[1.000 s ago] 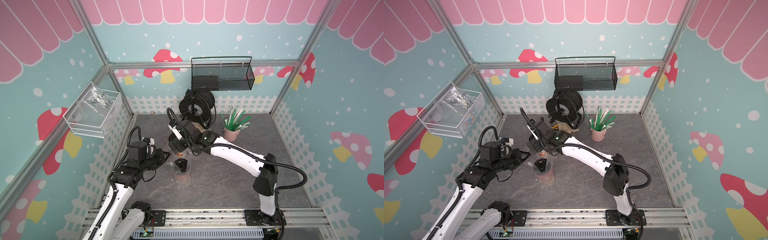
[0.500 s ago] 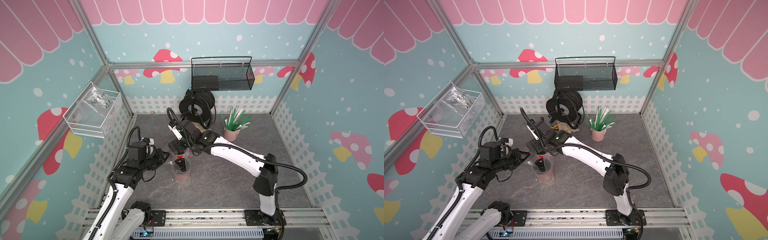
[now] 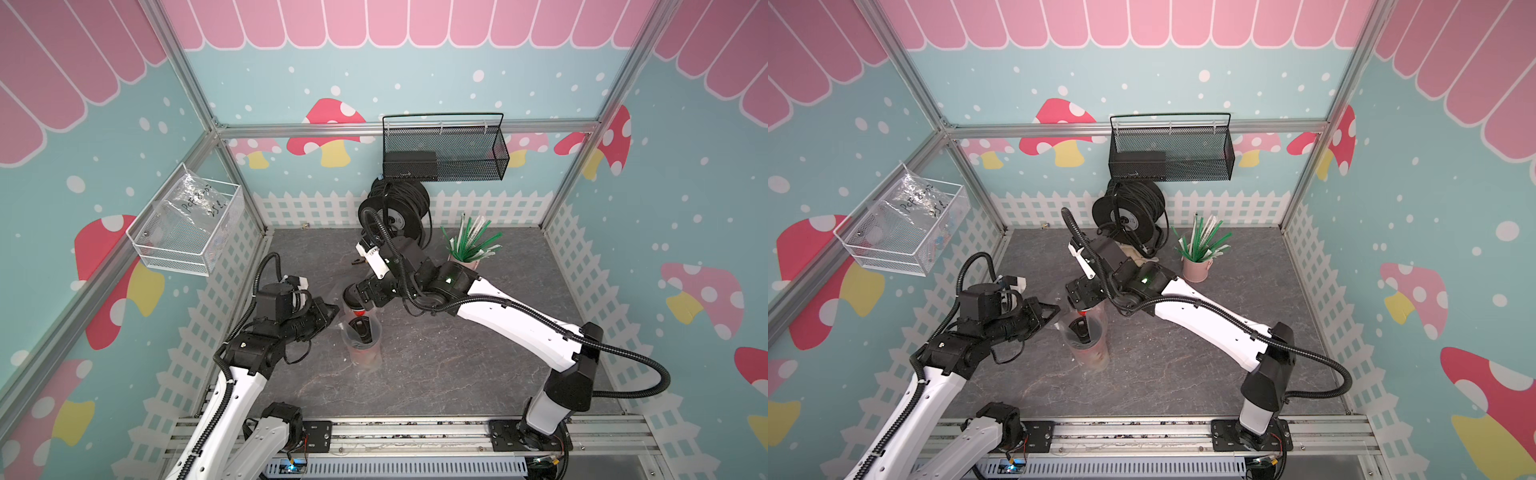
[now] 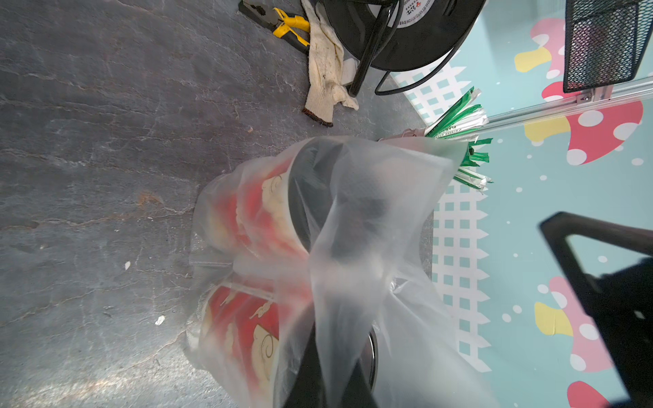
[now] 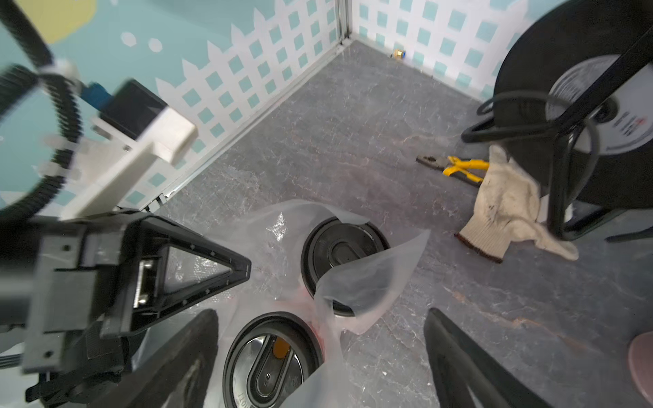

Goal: Pack milk tea into plastic carrier bags
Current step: Place the milk tea cup in the plastic carrier bag.

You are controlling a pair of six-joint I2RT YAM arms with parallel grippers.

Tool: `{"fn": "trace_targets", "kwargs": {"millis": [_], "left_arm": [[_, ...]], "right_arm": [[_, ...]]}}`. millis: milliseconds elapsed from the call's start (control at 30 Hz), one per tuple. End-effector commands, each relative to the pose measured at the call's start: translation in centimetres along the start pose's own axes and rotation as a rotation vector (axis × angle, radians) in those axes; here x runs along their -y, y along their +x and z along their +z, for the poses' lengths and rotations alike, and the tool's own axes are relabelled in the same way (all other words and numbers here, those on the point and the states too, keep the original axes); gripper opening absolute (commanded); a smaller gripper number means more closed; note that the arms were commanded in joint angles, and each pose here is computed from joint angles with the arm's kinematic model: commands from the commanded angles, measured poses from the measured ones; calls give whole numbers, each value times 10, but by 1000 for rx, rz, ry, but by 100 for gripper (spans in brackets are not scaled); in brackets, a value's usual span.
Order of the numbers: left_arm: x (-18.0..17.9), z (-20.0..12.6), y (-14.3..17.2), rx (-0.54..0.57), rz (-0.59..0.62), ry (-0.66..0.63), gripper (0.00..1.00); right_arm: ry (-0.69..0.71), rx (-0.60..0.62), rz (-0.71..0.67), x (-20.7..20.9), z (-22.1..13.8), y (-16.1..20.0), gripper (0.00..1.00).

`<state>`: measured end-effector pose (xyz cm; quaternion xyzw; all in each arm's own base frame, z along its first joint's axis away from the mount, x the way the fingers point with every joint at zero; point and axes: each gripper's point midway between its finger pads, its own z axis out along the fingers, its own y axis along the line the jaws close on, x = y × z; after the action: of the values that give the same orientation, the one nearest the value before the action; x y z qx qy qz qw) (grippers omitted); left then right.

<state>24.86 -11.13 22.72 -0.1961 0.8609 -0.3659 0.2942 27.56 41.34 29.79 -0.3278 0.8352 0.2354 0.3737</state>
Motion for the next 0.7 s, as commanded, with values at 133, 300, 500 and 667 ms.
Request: {"fn": "trace_targets", "kwargs": {"millis": [133,300,500,667], "left_arm": [[8,-6,-5,11,22,10,0],[8,-7,-6,17,23,10,0],[7,-7,-4,13,22,12,0],[7,-7,-4,12,22,12,0]], "right_arm": [[-19,-164,37,-1,32,47,88],[44,-212,26,10,45,54,77],[104,-228,17,18,46,50,51],[134,-187,19,22,36,37,21]]}}
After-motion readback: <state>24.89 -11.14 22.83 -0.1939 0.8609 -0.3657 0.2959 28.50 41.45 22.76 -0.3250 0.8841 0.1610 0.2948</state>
